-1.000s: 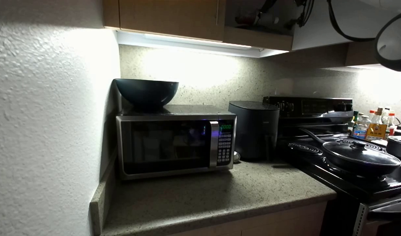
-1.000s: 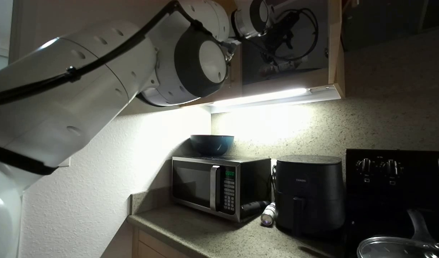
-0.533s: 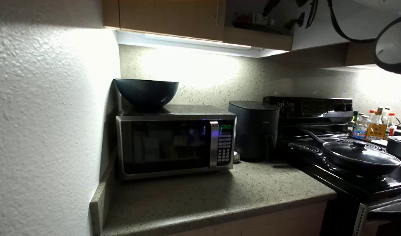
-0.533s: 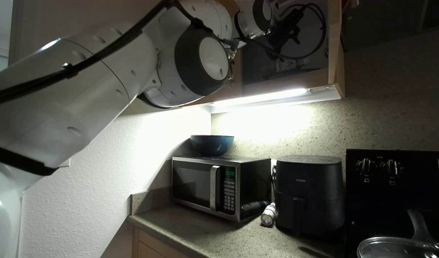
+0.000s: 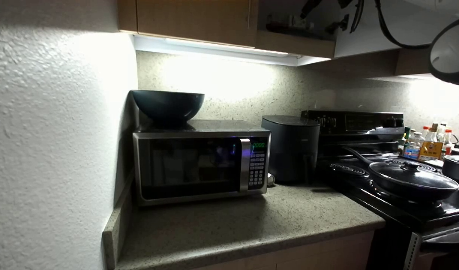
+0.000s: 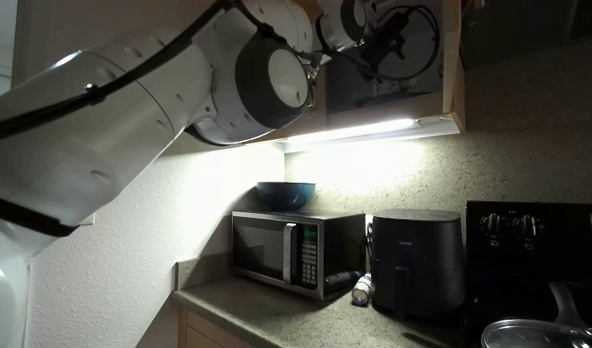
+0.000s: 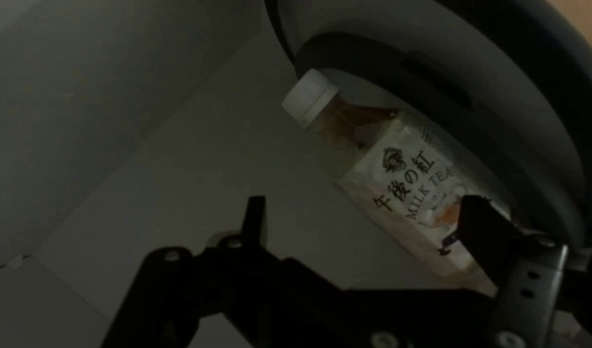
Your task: Put the bottle in the top cabinet
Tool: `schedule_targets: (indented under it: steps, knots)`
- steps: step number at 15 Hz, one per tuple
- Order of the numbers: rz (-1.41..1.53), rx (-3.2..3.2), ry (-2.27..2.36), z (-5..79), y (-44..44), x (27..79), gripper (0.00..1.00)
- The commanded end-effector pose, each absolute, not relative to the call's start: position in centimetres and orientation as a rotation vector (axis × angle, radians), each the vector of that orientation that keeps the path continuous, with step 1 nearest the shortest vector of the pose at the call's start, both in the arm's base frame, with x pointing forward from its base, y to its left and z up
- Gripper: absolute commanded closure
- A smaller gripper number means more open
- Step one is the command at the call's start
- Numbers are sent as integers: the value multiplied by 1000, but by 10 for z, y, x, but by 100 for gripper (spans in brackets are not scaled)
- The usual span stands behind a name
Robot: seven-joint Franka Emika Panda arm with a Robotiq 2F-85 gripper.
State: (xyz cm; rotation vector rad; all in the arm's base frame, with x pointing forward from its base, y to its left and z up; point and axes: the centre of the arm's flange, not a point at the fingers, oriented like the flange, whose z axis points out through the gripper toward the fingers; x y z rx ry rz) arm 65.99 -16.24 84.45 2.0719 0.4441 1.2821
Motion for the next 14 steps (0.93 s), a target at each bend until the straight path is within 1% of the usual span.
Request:
schedule_targets:
  steps: [1, 4, 8, 9, 14]
  knots:
    - [1232, 2035, 469, 837, -137, 617, 0]
    - [1226, 1978, 433, 838, -124, 582, 0]
    - [1261, 1933, 318, 857, -124, 562, 0]
    - [1262, 1941, 381, 896, -135, 623, 0]
    - [1274, 1933, 343, 904, -137, 615, 0]
